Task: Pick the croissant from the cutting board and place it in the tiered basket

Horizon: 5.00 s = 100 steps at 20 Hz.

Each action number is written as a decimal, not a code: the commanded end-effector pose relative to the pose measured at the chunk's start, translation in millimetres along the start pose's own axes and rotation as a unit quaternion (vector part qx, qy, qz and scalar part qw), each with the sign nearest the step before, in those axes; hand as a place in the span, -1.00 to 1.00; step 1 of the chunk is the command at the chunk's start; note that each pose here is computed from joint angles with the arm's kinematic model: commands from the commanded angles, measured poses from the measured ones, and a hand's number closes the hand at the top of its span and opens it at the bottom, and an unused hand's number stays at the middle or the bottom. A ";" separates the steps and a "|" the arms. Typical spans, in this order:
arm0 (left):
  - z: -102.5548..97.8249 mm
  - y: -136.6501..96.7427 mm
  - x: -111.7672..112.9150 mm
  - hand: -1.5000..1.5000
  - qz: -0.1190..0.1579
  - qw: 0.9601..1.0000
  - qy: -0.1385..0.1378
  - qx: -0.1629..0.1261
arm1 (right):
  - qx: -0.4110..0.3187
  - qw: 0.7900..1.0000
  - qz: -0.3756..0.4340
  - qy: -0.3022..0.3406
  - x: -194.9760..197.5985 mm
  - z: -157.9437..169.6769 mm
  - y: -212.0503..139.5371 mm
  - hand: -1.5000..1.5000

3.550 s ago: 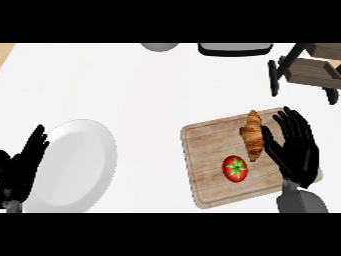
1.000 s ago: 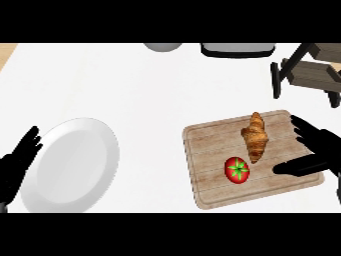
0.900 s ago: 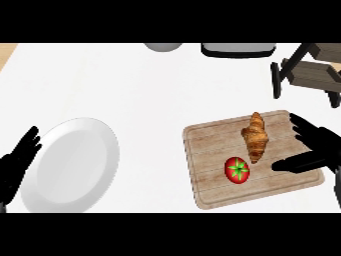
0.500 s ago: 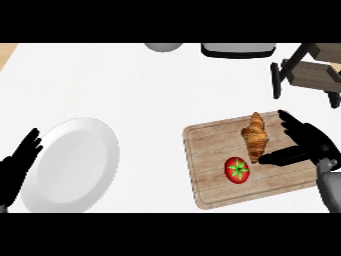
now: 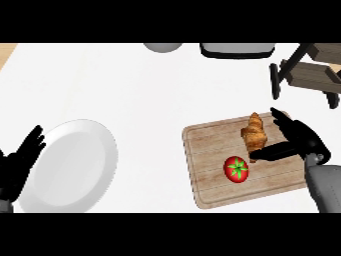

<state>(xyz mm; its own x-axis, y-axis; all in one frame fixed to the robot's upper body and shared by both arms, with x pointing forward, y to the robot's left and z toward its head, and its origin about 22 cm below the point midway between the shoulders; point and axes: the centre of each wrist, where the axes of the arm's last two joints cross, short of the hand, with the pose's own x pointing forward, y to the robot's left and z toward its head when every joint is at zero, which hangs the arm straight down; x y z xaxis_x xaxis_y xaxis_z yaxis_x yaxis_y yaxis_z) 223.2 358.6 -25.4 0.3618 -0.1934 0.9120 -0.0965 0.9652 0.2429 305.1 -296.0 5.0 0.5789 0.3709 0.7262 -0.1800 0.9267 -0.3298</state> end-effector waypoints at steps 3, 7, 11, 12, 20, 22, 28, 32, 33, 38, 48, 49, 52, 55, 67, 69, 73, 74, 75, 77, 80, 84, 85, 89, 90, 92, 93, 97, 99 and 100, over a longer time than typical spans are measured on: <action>-6.7 -3.3 18.3 0.00 0.000 1.000 -0.002 -0.001 | 0.016 1.000 -0.007 0.004 9.0 -17.0 5.4 -1.00; 0.1 -19.7 -18.8 0.00 -0.005 1.000 0.002 -0.001 | 0.026 1.000 0.000 0.000 11.4 -21.3 23.8 -1.00; 0.7 0.0 1.4 0.00 -0.004 1.000 -0.001 -0.004 | 0.056 0.998 0.000 -0.008 -7.1 -27.2 39.6 1.00; 11.3 6.0 -5.4 0.00 -0.009 1.000 0.000 0.000 | 0.032 0.998 0.038 -0.049 -10.2 -21.1 39.6 1.00; 3.5 14.8 2.7 0.00 0.000 1.000 0.009 0.002 | -0.047 0.995 -0.015 -0.085 3.6 -20.9 46.2 1.00; 10.3 -3.0 2.3 0.00 0.002 1.000 0.002 0.003 | -0.072 0.994 -0.016 -0.078 -15.7 -16.9 33.0 1.00; 3.0 1.3 5.0 0.00 -0.010 1.000 0.007 -0.005 | -0.124 0.959 0.206 -0.149 112.2 22.7 91.0 1.00; -0.1 -5.8 8.5 0.00 -0.006 1.000 0.010 -0.004 | -0.172 0.914 0.328 -0.168 184.9 62.6 120.6 1.00; 3.9 -2.2 4.7 0.00 -0.013 1.000 0.014 -0.006 | -0.188 0.906 0.334 -0.180 205.9 79.6 129.4 1.00; 7.9 3.0 -2.1 0.00 -0.001 1.000 0.017 0.010 | -0.283 0.884 0.320 -0.190 260.0 162.9 143.1 1.00; 7.6 4.8 -0.8 0.00 0.004 1.000 0.010 0.006 | -0.398 0.849 0.263 -0.228 323.9 245.5 96.7 1.00; 8.1 9.1 -1.9 0.00 -0.001 1.000 0.008 0.009 | -0.395 0.855 0.249 -0.225 333.4 243.4 91.1 1.00; 9.5 -0.7 5.6 0.00 -0.002 1.000 -0.002 -0.003 | -0.408 0.853 0.233 -0.228 350.0 242.3 66.2 1.00; 5.3 0.9 6.0 0.00 0.005 1.000 0.003 -0.005 | -0.422 0.848 0.209 -0.243 356.5 242.8 37.1 1.00; -2.7 -3.3 11.8 0.00 -0.006 1.000 -0.002 -0.010 | -0.461 0.822 0.223 -0.250 371.8 164.5 -70.9 1.00; 2.1 3.7 17.2 0.00 -0.005 1.000 -0.002 -0.010 | -0.435 0.847 0.107 -0.286 363.0 159.9 -73.9 1.00; 6.0 7.4 6.6 0.00 -0.002 1.000 -0.009 -0.013 | -0.424 0.847 0.114 -0.299 361.3 130.1 -88.2 1.00; -6.3 -10.4 16.5 0.00 -0.005 1.000 -0.012 -0.015 | -0.430 0.844 0.100 -0.306 364.3 144.6 -121.4 1.00; -1.3 -11.6 12.0 0.00 -0.003 1.000 -0.008 -0.015 | -0.427 0.846 0.107 -0.302 368.0 145.7 -126.8 1.00; 0.8 -6.7 11.8 0.00 -0.009 1.000 -0.009 -0.003 | -0.423 0.849 0.107 -0.299 364.2 131.0 -127.2 1.00; 2.8 -1.2 12.1 0.00 -0.008 1.000 -0.008 -0.018 | -0.434 0.844 0.107 -0.297 357.7 125.1 -146.7 1.00; 1.2 -2.2 11.0 0.00 -0.014 1.000 -0.012 -0.007 | -0.491 0.763 0.363 -0.213 344.1 114.6 -145.7 1.00; -1.3 -5.3 18.0 0.00 -0.003 1.000 -0.015 -0.019 | -0.496 0.756 0.377 -0.202 341.2 123.2 -163.0 1.00; -10.4 3.9 19.1 0.00 -0.009 1.000 -0.012 -0.012 | -0.504 0.722 0.425 -0.210 347.6 137.8 -179.3 1.00; -8.4 -4.9 27.3 0.00 -0.014 0.999 -0.023 -0.024 | -0.502 0.715 0.447 -0.192 347.3 140.4 -184.4 1.00; -4.5 -5.4 29.4 0.00 -0.011 0.999 -0.025 -0.016 | -0.487 0.711 0.466 -0.203 333.1 142.5 -205.6 1.00; -5.9 -7.7 24.2 0.00 -0.015 0.999 -0.018 -0.025 | -0.490 0.707 0.471 -0.196 343.0 155.5 -208.0 1.00; -7.2 0.0 33.5 0.00 -0.005 1.000 -0.016 -0.019 | -0.477 0.702 0.487 -0.207 336.9 161.4 -224.0 1.00; -7.4 2.9 32.5 0.00 -0.014 1.000 -0.015 -0.020 | -0.469 0.693 0.510 -0.200 343.7 159.6 -216.7 1.00; -14.8 -8.5 28.9 0.00 -0.011 1.000 -0.015 -0.024 | -0.461 0.694 0.518 -0.195 340.4 155.0 -217.4 1.00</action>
<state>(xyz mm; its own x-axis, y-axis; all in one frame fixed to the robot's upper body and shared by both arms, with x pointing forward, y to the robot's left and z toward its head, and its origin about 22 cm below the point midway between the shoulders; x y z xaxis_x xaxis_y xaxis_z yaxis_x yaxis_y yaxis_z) 241.6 350.8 -3.4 0.3321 -0.2155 0.9183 -0.0497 0.9682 0.2452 420.0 -353.2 415.8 0.2411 0.9675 -0.0766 0.3962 -0.1702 -0.9023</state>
